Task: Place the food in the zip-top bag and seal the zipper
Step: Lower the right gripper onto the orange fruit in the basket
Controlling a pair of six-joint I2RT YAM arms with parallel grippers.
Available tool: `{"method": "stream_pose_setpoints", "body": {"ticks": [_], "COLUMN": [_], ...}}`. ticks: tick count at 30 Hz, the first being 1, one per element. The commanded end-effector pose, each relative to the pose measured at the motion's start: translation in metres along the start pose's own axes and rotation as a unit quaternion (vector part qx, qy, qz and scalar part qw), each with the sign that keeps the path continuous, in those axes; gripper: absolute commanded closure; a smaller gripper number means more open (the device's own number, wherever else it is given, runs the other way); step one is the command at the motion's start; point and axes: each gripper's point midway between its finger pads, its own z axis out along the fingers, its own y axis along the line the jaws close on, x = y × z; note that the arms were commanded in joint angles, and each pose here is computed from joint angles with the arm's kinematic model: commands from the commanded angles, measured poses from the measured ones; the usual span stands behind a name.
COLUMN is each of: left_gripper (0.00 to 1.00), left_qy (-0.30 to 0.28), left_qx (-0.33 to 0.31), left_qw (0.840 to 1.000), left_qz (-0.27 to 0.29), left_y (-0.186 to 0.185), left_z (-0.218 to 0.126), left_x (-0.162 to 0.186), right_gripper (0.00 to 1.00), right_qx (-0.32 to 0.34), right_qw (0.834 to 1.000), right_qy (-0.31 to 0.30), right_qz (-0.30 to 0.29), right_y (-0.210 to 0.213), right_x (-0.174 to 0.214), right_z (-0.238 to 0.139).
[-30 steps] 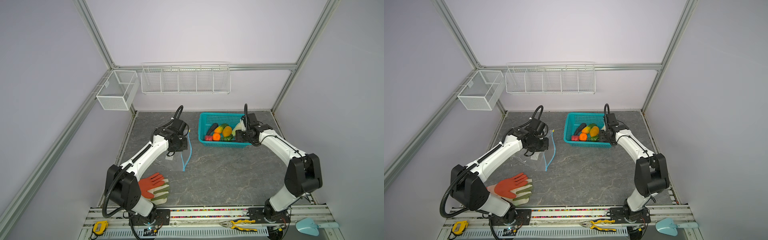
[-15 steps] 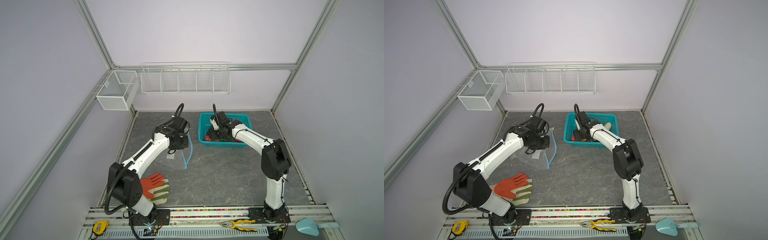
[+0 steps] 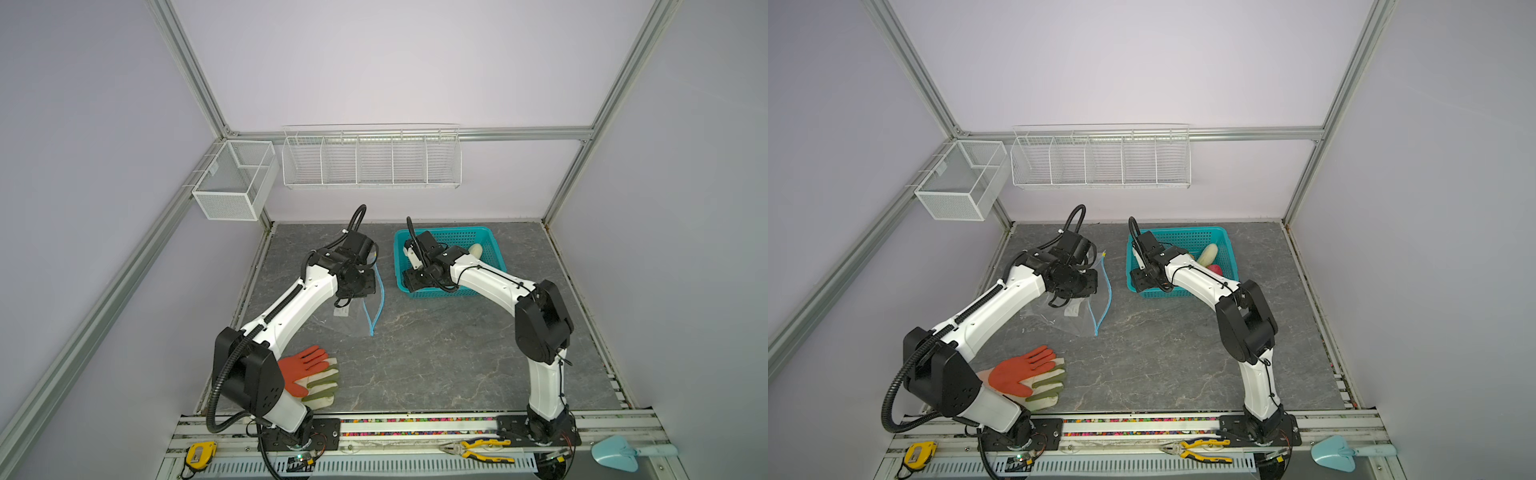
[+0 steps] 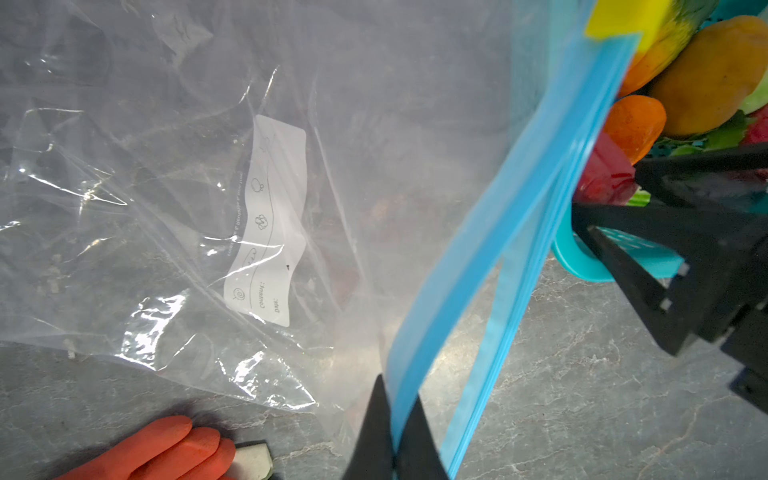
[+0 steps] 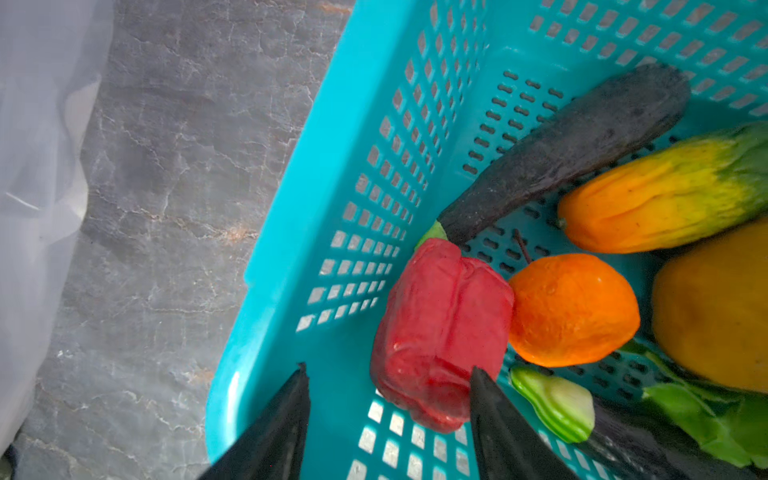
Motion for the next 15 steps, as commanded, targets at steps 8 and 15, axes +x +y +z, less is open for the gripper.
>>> {"method": "stream_pose_setpoints", "body": {"ticks": [8, 15], "left_gripper": [1.00, 1.00], "left_qy": [0.001, 0.014], "left_qx": [0.002, 0.017], "left_qw": [1.000, 1.000], "left_qz": [-0.010, -0.016], "left_y": [0.006, -0.001], "left_z": [-0.005, -0.001], "left_x": [0.008, 0.009], "right_gripper": [0.38, 0.38], "right_qx": [-0.014, 0.020], "right_qw": [0.999, 1.000], "right_qy": [0.026, -0.010], "right_qz": [0.011, 0.013], "right_y": [0.022, 0.006], "right_x": [0.047, 0.033], "right_z": [-0.017, -0.048]}}
